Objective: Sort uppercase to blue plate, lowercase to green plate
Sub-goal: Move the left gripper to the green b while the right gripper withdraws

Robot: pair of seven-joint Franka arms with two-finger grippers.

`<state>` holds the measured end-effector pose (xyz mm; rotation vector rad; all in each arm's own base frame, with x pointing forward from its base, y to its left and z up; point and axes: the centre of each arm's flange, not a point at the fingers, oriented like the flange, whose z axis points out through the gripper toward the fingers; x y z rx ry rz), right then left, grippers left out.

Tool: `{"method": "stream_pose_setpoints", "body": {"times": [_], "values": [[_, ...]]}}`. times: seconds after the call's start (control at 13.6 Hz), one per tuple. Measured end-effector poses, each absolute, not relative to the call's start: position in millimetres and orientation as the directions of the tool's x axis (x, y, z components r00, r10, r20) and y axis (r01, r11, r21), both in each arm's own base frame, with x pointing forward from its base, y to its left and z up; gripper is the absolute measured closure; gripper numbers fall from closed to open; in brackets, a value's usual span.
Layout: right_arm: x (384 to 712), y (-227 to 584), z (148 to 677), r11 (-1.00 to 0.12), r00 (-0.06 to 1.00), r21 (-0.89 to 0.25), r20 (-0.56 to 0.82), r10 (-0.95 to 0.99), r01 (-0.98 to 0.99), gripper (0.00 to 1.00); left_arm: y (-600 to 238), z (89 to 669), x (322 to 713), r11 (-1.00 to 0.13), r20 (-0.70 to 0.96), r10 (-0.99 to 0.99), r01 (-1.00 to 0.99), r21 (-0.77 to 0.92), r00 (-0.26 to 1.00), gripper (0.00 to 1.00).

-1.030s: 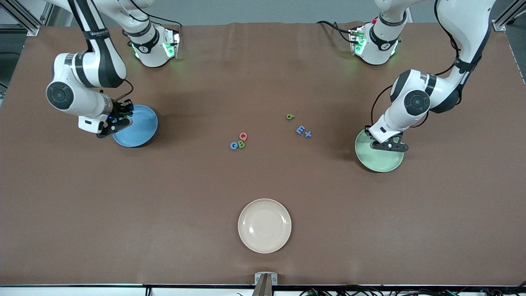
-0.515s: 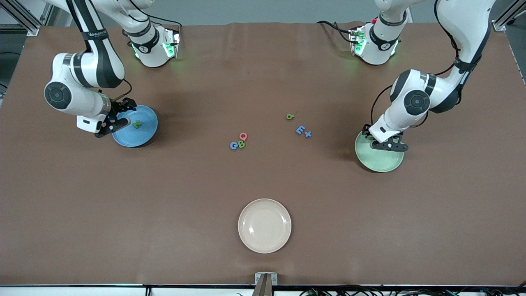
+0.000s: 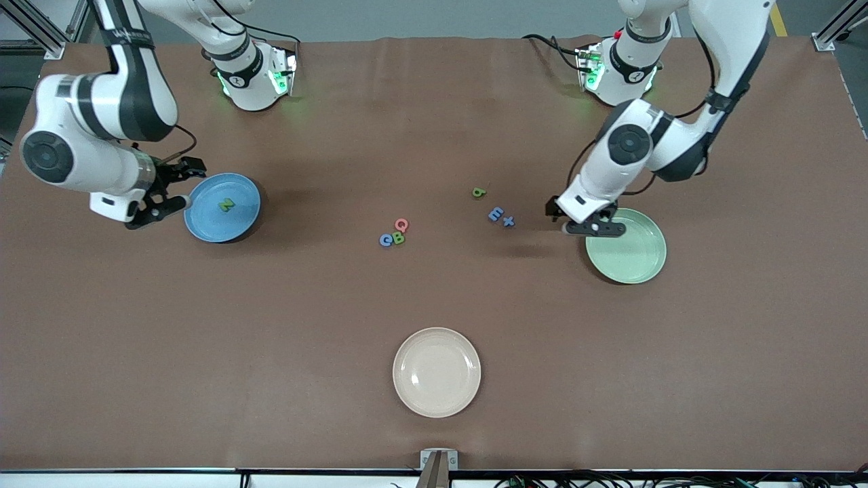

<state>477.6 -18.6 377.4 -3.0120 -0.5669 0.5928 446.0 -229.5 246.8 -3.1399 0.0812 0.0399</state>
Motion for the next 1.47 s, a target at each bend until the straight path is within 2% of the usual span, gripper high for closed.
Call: {"method": "stream_pose_setpoints", "body": {"times": [0.44,0.81,1.1,1.47], "values": [[517.8,0.2,479.7,-0.983,0.954,0.037,-0.250,0.164,0.179,0.00,-359.9,250.3,382.9,-0.998,-0.038,-0.041,-0.039,0.053,0.998,0.00],[550.3,-11.9,534.1,-0.994,0.983,0.068,-0.170,0.072,0.084,0.00,-402.1,235.9,347.1,-0.997,-0.086,-0.041,-0.035,0.073,0.995,0.01],[576.4,-23.7,539.1,-0.997,0.988,0.080,-0.153,0.005,0.018,0.00,-406.9,211.8,339.0,-0.998,-0.104,-0.025,-0.019,0.055,0.994,0.04],[584.4,-34.9,546.4,-0.997,0.991,0.079,-0.133,-0.022,-0.011,0.00,-411.8,190.4,357.0,-0.998,-0.091,0.034,0.038,0.043,0.995,0.11]]}}
